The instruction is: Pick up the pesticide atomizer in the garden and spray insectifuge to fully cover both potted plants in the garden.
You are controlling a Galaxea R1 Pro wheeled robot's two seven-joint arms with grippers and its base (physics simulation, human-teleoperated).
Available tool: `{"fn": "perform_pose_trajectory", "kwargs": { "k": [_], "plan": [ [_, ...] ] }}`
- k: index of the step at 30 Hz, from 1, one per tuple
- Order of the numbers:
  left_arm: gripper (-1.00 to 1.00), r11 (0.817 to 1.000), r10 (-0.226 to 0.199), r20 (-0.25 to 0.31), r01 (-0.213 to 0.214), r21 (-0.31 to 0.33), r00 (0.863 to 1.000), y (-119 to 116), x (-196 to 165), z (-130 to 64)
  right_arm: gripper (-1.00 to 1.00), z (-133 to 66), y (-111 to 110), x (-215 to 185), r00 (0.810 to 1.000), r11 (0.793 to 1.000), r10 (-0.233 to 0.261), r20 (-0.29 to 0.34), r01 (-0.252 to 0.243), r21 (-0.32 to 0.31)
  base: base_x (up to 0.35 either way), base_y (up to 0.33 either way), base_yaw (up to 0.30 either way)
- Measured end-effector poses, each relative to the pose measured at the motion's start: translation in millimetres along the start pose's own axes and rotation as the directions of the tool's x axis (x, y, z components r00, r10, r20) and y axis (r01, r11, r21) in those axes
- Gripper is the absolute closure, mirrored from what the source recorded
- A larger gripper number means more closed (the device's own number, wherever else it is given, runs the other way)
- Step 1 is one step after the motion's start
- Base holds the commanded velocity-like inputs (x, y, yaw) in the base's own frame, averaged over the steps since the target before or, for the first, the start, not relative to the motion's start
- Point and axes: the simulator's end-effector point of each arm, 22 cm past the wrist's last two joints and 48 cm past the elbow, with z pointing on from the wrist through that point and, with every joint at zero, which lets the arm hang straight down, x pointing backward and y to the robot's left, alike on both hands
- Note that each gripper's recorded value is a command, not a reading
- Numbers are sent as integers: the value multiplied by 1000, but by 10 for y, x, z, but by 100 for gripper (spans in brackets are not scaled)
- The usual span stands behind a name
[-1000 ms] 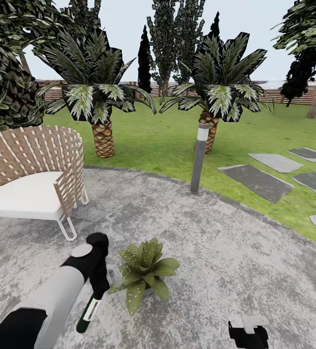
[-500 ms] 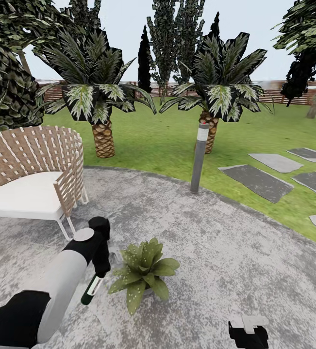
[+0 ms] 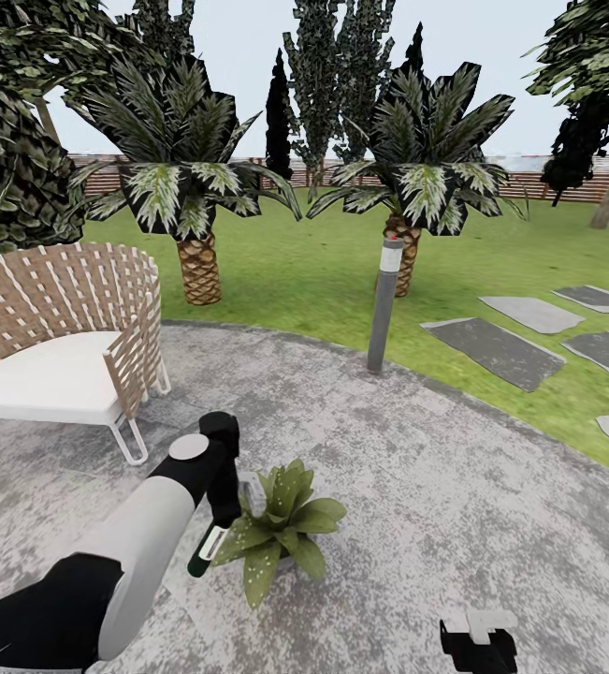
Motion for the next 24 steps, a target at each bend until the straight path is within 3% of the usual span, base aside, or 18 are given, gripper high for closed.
{"fn": "perform_pose_trajectory", "kwargs": {
  "k": [5, 12, 17, 21, 24],
  "plan": [
    [100, 1000, 0, -3, 0, -3, 1000, 11, 7, -4, -100, -2, 51, -5, 1000, 1000, 2, 0, -2, -7, -132, 172, -62],
    [100, 1000, 0, -1, 0, -1, 1000, -5, -8, 0, -100, -12, 107, 4, 1000, 1000, 7, -3, -7, -13, -13, 264, -279],
    [100, 1000, 1, -11, 0, 9, 1000, -42, 30, 69, -100, -11, 95, 4, 1000, 1000, 7, -3, -7, -11, 0, 33, -273],
    [100, 1000, -1, -14, 1, 12, 1000, -51, 49, 91, -100, -12, 95, 7, 1000, 1000, 6, -3, -6, -10, 0, 2, -54],
    [100, 999, -35, -46, 36, 25, 998, -8, 317, 230, -100, -13, 93, 13, 1000, 1000, 5, -5, -5, -10, 0, 0, -6]
  ]
}}
